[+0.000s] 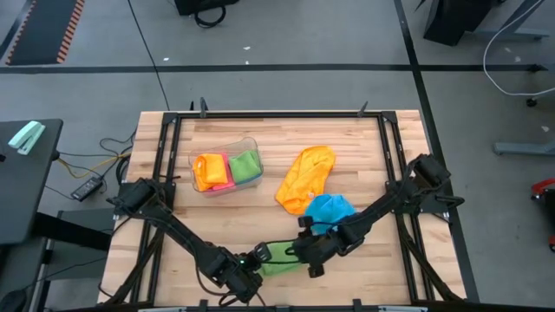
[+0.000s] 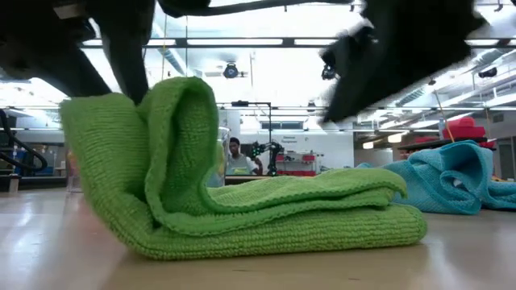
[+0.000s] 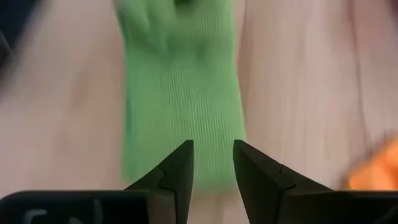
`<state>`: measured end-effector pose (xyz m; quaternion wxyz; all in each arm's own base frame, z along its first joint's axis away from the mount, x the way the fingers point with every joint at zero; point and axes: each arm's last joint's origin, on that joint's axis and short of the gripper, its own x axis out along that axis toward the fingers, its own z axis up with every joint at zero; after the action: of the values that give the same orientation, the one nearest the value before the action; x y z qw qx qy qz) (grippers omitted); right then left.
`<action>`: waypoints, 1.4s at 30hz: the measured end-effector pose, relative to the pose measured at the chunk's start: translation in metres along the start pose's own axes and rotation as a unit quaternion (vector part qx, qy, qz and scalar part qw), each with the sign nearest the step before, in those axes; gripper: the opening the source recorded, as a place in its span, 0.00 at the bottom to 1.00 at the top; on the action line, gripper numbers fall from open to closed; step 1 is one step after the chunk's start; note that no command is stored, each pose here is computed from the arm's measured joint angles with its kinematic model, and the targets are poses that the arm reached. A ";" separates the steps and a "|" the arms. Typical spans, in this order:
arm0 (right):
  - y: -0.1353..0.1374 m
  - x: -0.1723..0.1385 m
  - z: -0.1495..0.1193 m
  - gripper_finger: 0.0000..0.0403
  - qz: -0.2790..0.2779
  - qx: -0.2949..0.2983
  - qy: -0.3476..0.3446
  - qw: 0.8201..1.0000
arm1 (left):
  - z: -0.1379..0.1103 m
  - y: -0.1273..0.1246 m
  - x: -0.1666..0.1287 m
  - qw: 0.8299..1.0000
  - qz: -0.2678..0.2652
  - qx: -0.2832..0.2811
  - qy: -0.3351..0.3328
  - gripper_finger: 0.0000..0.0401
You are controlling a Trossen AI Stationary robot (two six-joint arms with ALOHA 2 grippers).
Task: Fold microfiber towels
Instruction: Fold the green microfiber towel
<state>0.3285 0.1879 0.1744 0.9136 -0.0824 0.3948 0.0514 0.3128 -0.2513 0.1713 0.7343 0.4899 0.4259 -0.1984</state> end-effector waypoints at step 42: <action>-0.044 0.056 0.016 0.30 -0.048 0.088 -0.123 0.987 | 0.003 0.003 0.001 0.997 -0.020 0.067 -0.034 0.06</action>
<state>0.3858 0.1492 0.1490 0.9602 -0.0136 0.2784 -0.0177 0.3171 -0.2528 0.1722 0.7098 0.5226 0.3959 -0.2576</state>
